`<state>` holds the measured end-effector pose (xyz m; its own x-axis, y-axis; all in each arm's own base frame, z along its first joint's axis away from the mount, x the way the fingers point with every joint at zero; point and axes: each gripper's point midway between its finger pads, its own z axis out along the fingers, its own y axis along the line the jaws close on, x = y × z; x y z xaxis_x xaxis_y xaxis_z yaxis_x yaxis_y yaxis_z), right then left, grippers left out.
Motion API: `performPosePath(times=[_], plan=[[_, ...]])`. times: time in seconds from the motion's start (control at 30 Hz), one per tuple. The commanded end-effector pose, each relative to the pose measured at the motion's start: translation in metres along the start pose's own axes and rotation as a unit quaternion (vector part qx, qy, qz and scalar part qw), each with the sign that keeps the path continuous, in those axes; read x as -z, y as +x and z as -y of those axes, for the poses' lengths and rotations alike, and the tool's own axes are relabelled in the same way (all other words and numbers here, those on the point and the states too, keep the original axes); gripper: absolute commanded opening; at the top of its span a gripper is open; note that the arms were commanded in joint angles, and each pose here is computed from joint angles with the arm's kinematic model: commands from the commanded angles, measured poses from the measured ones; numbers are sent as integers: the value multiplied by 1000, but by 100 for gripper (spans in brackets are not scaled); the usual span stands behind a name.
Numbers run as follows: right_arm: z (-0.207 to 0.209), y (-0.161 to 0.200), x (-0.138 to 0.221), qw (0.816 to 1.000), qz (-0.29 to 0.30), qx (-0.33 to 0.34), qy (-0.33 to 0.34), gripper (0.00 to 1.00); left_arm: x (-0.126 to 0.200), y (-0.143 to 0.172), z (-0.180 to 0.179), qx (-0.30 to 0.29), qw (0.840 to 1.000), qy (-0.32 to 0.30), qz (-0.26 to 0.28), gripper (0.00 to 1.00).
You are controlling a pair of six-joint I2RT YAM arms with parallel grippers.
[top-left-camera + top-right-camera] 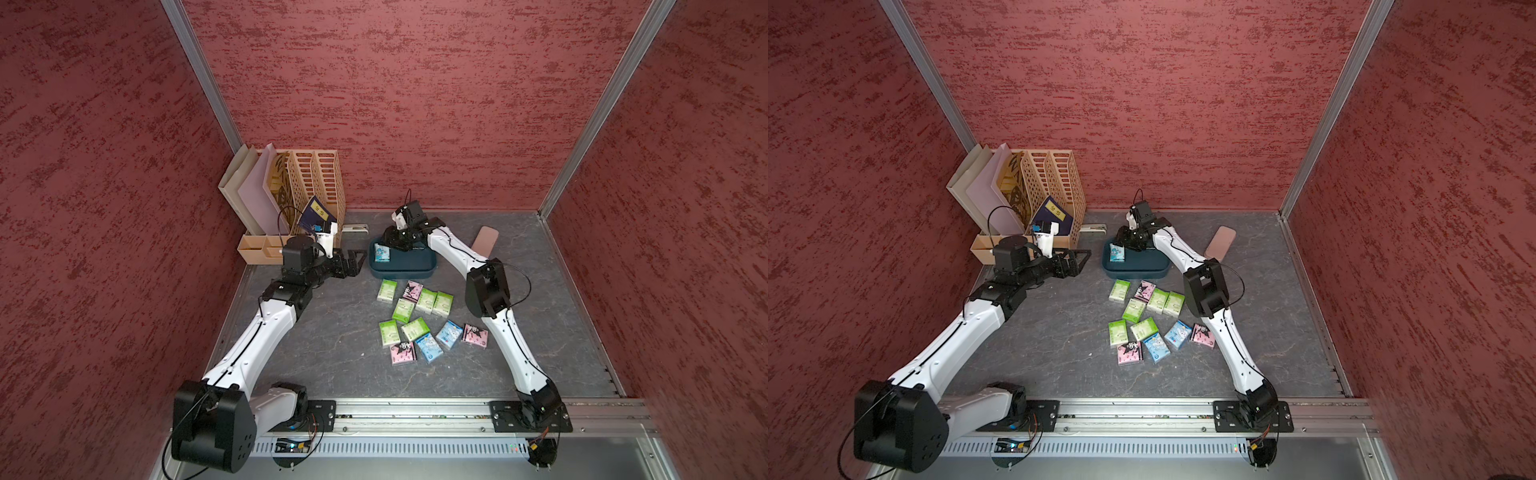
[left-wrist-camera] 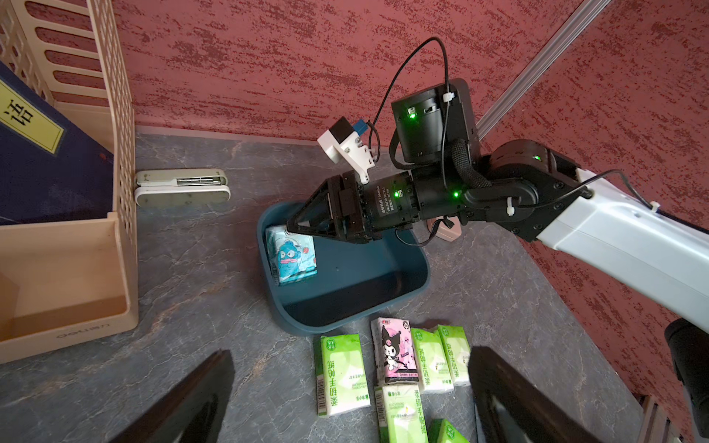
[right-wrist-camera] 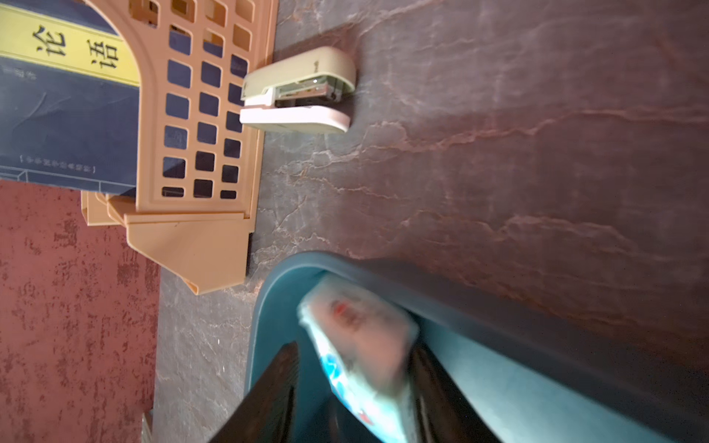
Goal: Put the pocket tissues into the storage box
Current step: Place the pocket tissues in the storage box.
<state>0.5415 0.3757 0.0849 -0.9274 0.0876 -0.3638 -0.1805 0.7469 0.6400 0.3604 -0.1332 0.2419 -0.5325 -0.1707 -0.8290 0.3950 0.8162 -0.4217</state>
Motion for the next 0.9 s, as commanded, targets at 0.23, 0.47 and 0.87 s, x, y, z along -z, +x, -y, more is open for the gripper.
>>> performPosePath(times=[0.23, 0.47, 0.87], plan=[[-13, -6, 50, 996, 34, 77, 31, 53, -3, -4, -7, -5, 1000, -7, 18, 100], [-25, 31, 66, 988, -20, 145, 42, 24, -8, -5, -14, 19, 1000, -19, 11, 100], [-29, 66, 39, 986, -91, 142, 16, 0, -3, -13, -15, 5, 999, -43, 10, 100]])
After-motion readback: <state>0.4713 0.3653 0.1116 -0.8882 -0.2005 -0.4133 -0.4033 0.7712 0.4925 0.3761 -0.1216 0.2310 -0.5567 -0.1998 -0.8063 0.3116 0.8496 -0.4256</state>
